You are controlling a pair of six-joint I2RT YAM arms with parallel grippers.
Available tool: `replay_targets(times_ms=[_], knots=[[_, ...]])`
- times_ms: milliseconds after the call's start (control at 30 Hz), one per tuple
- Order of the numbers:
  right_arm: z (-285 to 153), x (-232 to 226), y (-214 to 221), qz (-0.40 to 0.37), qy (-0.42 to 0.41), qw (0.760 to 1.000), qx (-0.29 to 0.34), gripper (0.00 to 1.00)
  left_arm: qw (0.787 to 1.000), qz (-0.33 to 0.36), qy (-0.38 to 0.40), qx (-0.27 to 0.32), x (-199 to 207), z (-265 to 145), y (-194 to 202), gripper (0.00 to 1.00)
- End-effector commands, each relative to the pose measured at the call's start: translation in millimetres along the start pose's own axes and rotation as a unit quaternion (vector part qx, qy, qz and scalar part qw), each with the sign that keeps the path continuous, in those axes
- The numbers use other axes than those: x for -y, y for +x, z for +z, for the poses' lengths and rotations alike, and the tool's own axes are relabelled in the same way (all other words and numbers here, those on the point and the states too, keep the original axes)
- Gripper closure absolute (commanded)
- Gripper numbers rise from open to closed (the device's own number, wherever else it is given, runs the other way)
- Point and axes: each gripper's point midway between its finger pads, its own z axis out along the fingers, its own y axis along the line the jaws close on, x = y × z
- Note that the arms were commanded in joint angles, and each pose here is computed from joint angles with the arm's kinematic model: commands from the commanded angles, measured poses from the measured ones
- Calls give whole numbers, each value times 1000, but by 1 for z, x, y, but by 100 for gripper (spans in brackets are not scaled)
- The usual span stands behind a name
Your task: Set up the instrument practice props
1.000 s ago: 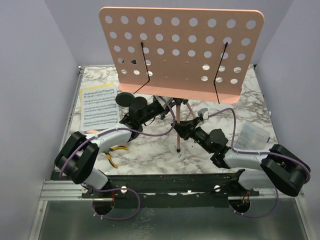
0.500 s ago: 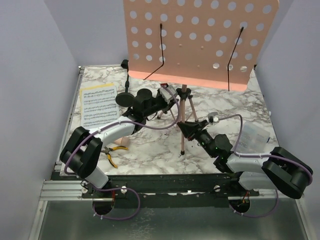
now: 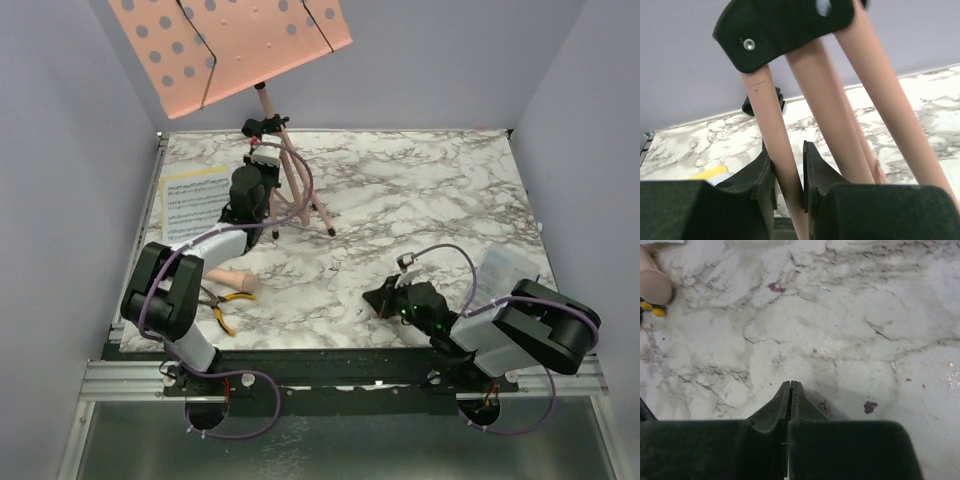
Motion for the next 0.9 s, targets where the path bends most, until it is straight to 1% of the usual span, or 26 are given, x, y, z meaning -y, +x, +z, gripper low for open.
replay_targets(times_ms=[0,33,133,200,233,267,300,333,400,433,467,567,600,700,800,867], knots=[[12,-37,-35,3,-46,999,22,100,992,71,60,89,87,-42,-32,100],[15,-41,-45,-8,-47,998,33,100,992,65,61,85,91,-45,-28,100],[21,-41,-70,-13,-43,997,63,100,990,93,42,102,102,-54,-35,100],[20,-34,-85,-8,-27,996,83,100,990,68,51,114,105,-59,-45,100],[19,-31,-91,-10,-19,996,91,97,989,66,57,116,107,-60,-47,100],[15,-30,-101,-17,-10,994,103,90,989,62,61,116,109,-62,-46,100],[13,-28,-105,-26,2,994,102,79,990,54,64,114,110,-64,-44,100],[9,-29,-116,-40,9,993,111,57,991,46,67,110,110,-66,-41,100],[4,-27,-132,-63,27,990,121,28,991,30,82,104,115,-70,-33,100],[3,-26,-143,-69,27,989,130,20,991,18,90,100,119,-71,-30,100],[4,-25,-154,-68,24,988,133,16,991,8,96,95,122,-72,-26,100],[14,-31,-181,-77,-9,987,138,11,989,-22,113,90,130,-71,-24,100],[19,-29,-187,-83,0,987,134,11,989,-33,118,88,133,-72,-24,100],[30,-41,-212,-106,-8,985,139,11,988,-49,125,79,135,-77,-18,100],[36,-43,-231,-82,-13,987,135,11,987,-50,136,63,139,-79,-9,100],[35,-44,-243,-55,-36,988,140,12,987,-49,140,57,140,-80,-8,100]])
